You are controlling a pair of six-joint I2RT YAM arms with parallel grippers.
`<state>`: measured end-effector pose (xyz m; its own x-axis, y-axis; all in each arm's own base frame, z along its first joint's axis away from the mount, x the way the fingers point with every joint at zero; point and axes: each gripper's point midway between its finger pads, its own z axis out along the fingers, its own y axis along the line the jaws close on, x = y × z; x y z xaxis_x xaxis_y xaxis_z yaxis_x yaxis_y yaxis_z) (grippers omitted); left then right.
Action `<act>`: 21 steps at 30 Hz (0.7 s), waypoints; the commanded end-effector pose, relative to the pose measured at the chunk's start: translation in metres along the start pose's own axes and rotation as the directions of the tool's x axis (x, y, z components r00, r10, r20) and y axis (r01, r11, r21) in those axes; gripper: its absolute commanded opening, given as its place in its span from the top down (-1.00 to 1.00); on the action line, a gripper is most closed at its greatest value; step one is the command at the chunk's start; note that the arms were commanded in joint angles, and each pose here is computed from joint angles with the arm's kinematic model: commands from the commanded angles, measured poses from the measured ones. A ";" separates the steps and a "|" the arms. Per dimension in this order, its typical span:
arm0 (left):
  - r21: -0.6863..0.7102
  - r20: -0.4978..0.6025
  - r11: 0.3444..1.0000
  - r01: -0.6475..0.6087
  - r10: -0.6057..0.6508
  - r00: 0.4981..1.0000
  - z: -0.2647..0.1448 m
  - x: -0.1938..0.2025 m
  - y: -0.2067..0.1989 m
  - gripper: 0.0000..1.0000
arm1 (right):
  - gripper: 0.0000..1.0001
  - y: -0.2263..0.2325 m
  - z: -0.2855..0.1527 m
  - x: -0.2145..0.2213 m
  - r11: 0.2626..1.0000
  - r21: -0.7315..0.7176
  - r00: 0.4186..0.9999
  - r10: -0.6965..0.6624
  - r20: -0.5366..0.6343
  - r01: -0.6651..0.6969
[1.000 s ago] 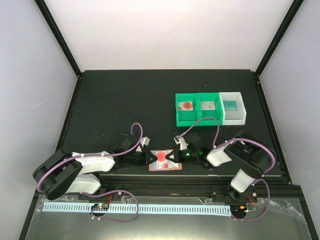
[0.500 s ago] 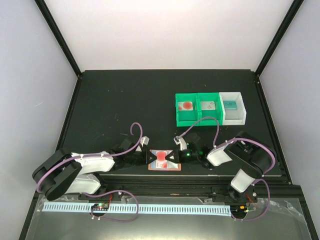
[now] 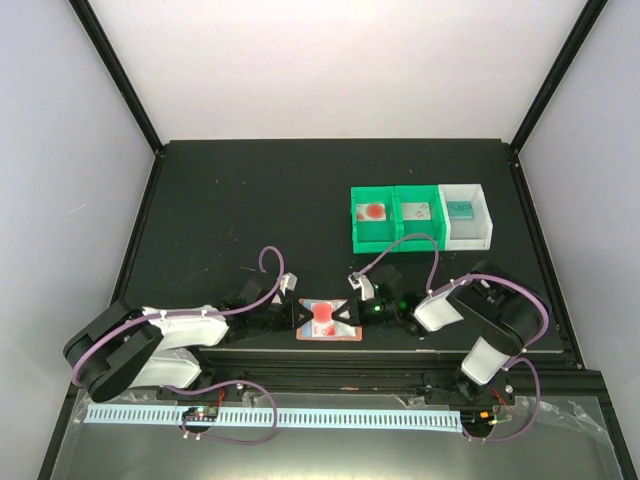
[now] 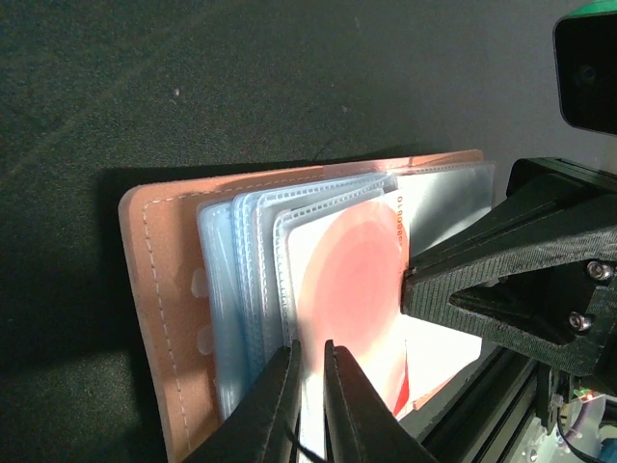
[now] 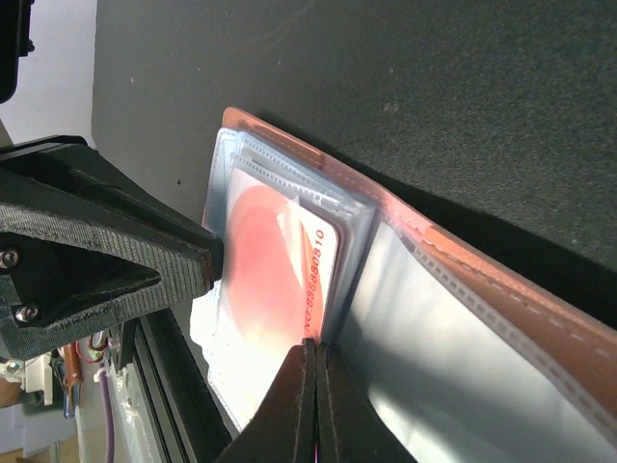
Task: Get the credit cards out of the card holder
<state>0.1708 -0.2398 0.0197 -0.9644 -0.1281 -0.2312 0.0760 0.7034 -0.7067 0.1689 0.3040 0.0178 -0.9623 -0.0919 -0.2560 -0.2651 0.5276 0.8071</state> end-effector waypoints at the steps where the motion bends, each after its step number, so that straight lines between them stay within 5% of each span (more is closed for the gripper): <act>1: -0.292 -0.048 0.954 0.073 -0.090 0.995 -0.006 0.033 0.077 0.82 | 0.95 -0.002 -0.003 0.000 1.000 0.002 1.000 -0.004 -0.002 0.004; 21: -0.304 -0.027 0.949 0.080 -0.092 0.995 -0.008 0.030 0.074 0.82 | 0.64 -0.008 -0.002 0.003 0.999 -0.024 0.999 0.045 -0.016 -0.045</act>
<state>0.1718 -0.2395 0.0200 -0.9600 -0.1543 -0.2334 0.0564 0.7104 -0.7016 0.1706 0.3011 0.0198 -0.9682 -0.0818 -0.2366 -0.2452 0.5001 0.8305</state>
